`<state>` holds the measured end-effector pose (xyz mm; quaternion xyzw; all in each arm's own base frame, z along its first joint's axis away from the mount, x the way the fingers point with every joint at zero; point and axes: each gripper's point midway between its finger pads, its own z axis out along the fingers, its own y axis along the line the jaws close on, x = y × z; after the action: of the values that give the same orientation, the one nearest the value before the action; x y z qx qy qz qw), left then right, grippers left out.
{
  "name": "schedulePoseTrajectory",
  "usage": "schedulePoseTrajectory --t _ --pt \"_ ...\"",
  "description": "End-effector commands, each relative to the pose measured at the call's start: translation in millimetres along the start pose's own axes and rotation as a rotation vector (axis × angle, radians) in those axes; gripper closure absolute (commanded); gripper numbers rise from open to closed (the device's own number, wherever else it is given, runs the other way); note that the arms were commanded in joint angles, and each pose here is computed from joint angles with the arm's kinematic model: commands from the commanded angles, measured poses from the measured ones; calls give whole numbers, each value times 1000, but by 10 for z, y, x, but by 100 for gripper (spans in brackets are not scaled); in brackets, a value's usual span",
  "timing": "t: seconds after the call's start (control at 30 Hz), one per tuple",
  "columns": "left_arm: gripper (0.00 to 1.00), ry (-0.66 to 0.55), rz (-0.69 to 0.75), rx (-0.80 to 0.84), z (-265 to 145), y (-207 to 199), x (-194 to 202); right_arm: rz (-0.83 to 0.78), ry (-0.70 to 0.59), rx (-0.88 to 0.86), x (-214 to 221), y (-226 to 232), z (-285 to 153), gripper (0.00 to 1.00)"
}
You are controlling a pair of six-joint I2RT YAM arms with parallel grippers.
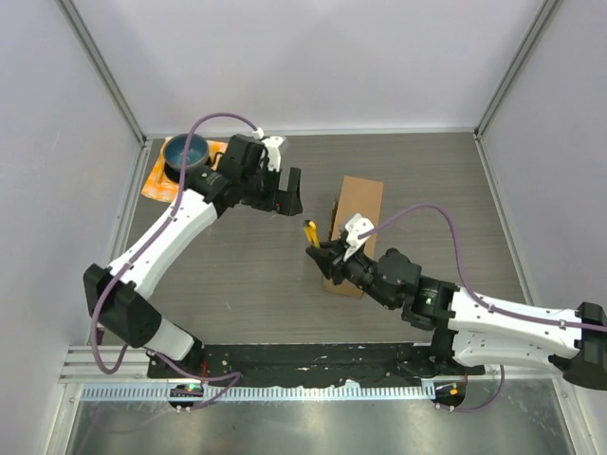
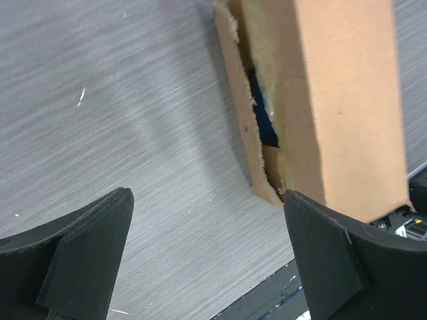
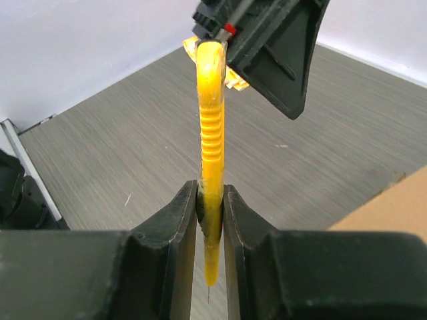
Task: Unpack the express box
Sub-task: Cut the express box at the center of the board.
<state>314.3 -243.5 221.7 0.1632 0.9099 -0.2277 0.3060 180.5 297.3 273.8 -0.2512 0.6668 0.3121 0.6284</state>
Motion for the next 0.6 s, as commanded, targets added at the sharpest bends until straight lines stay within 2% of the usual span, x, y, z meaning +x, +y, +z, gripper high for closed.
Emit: schedulePoseTrajectory --t 0.0,0.1,0.2,0.3,0.4,0.57 --pt "0 -66 93 67 -444 -235 -144 73 -133 -40 -599 61 176 99" --pt "0 -60 193 155 -555 -485 -51 87 -139 -58 -694 31 282 99" --pt "0 -48 303 172 -659 -630 95 102 -167 -72 -804 37 291 99" --pt "0 -36 353 166 -706 -690 194 105 -169 -129 -842 150 311 99" --pt "0 -31 398 177 -717 -769 242 98 -140 -231 -823 347 338 99" --pt "0 2 506 227 -774 -937 363 59 -6 -353 -602 590 414 99"
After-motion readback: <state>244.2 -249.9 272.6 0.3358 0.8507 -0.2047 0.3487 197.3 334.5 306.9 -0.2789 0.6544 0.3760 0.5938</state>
